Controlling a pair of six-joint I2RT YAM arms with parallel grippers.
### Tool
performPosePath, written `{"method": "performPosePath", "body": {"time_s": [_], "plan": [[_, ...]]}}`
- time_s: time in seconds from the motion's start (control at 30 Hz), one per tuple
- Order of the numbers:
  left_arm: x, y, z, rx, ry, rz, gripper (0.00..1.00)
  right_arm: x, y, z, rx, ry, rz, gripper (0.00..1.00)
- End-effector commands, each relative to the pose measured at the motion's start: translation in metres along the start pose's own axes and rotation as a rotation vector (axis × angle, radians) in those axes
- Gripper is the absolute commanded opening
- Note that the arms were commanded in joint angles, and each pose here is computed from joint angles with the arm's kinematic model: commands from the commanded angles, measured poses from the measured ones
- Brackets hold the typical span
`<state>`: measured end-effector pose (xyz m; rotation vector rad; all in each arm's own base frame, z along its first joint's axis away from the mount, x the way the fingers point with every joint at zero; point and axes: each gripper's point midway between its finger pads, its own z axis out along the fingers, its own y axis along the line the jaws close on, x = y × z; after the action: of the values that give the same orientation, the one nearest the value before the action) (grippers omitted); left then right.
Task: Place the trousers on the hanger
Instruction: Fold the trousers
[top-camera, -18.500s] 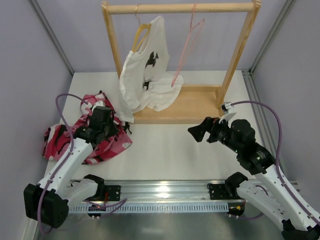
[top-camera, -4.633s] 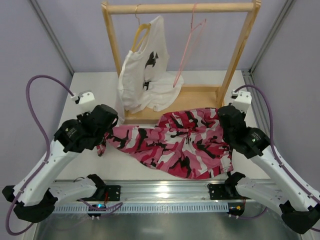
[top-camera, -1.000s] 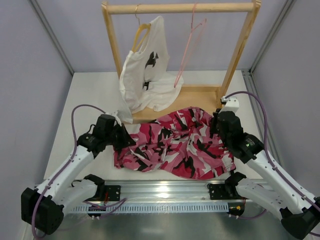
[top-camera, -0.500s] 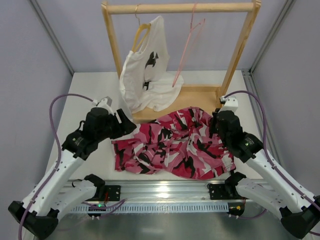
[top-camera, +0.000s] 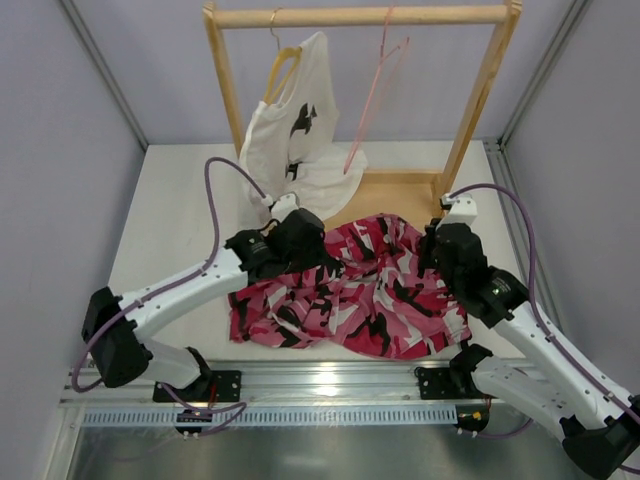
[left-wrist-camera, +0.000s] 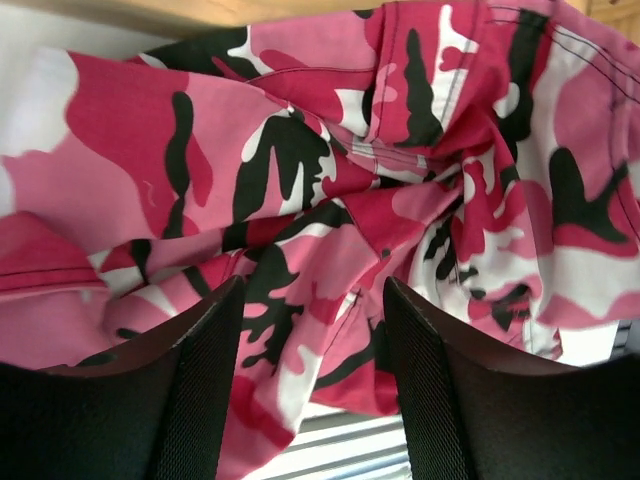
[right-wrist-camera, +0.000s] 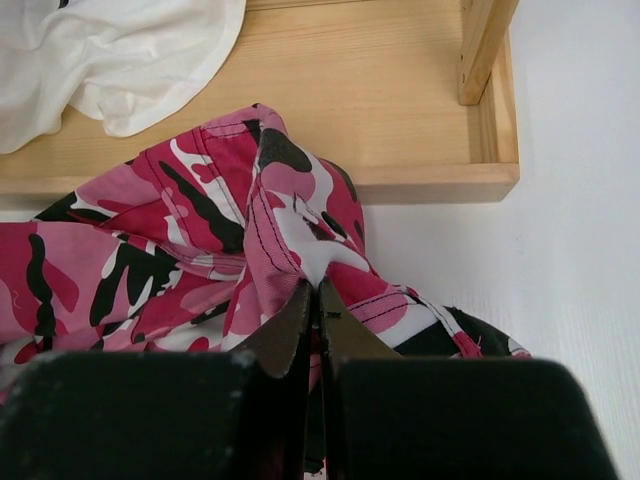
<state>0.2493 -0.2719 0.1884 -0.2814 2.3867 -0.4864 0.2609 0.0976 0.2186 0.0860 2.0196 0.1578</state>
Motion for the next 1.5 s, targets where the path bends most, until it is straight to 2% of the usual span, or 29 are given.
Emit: {"method": "performPosePath", "body": {"time_s": [0.0,0.17,0.3,0.43,0.6,0.83,0.9,1.03,1.07,1.13,1.17,1.27,1.33,1.47], "plan": [[-0.011,-0.017,0.021,-0.002,-0.078,-0.204,0.59,-0.009,0.004,-0.002,-0.028,-0.047,0.041,0.04],[-0.013,-0.009,0.050,-0.120,-0.132,-0.293,0.66,0.001,-0.001,-0.003,-0.025,-0.044,0.039,0.04],[-0.013,-0.020,0.071,-0.116,-0.148,-0.359,0.67,0.006,-0.001,-0.003,-0.033,-0.042,0.044,0.04],[0.005,-0.012,0.103,-0.219,-0.101,-0.359,0.68,0.005,0.002,-0.004,-0.051,-0.042,0.050,0.03],[0.016,-0.015,0.128,-0.228,-0.077,-0.368,0.67,0.003,0.004,-0.005,-0.065,-0.047,0.049,0.04],[0.039,0.003,0.152,-0.291,-0.016,-0.384,0.65,0.006,0.000,-0.003,-0.044,-0.051,0.039,0.04],[0.039,0.006,0.157,-0.292,-0.021,-0.383,0.62,0.007,0.000,-0.002,-0.041,-0.047,0.037,0.04],[0.033,0.011,0.156,-0.306,-0.051,-0.358,0.47,0.006,0.000,-0.003,-0.043,-0.047,0.037,0.04],[0.033,0.013,0.155,-0.308,-0.055,-0.351,0.36,0.007,0.000,-0.003,-0.042,-0.044,0.035,0.04],[0.031,0.012,0.155,-0.298,-0.059,-0.341,0.25,0.005,-0.001,-0.003,-0.038,-0.050,0.039,0.04],[0.034,0.015,0.156,-0.302,-0.053,-0.337,0.15,0.005,-0.001,-0.004,-0.036,-0.051,0.040,0.04],[0.035,0.015,0.159,-0.278,-0.031,-0.344,0.00,0.003,-0.001,-0.005,-0.040,-0.051,0.046,0.04],[0.037,0.019,0.157,-0.273,-0.024,-0.336,0.00,0.003,-0.002,-0.006,-0.035,-0.050,0.050,0.04],[0.016,0.025,0.129,-0.285,-0.067,-0.220,0.00,-0.004,-0.006,-0.009,-0.005,-0.058,0.060,0.03]]}}
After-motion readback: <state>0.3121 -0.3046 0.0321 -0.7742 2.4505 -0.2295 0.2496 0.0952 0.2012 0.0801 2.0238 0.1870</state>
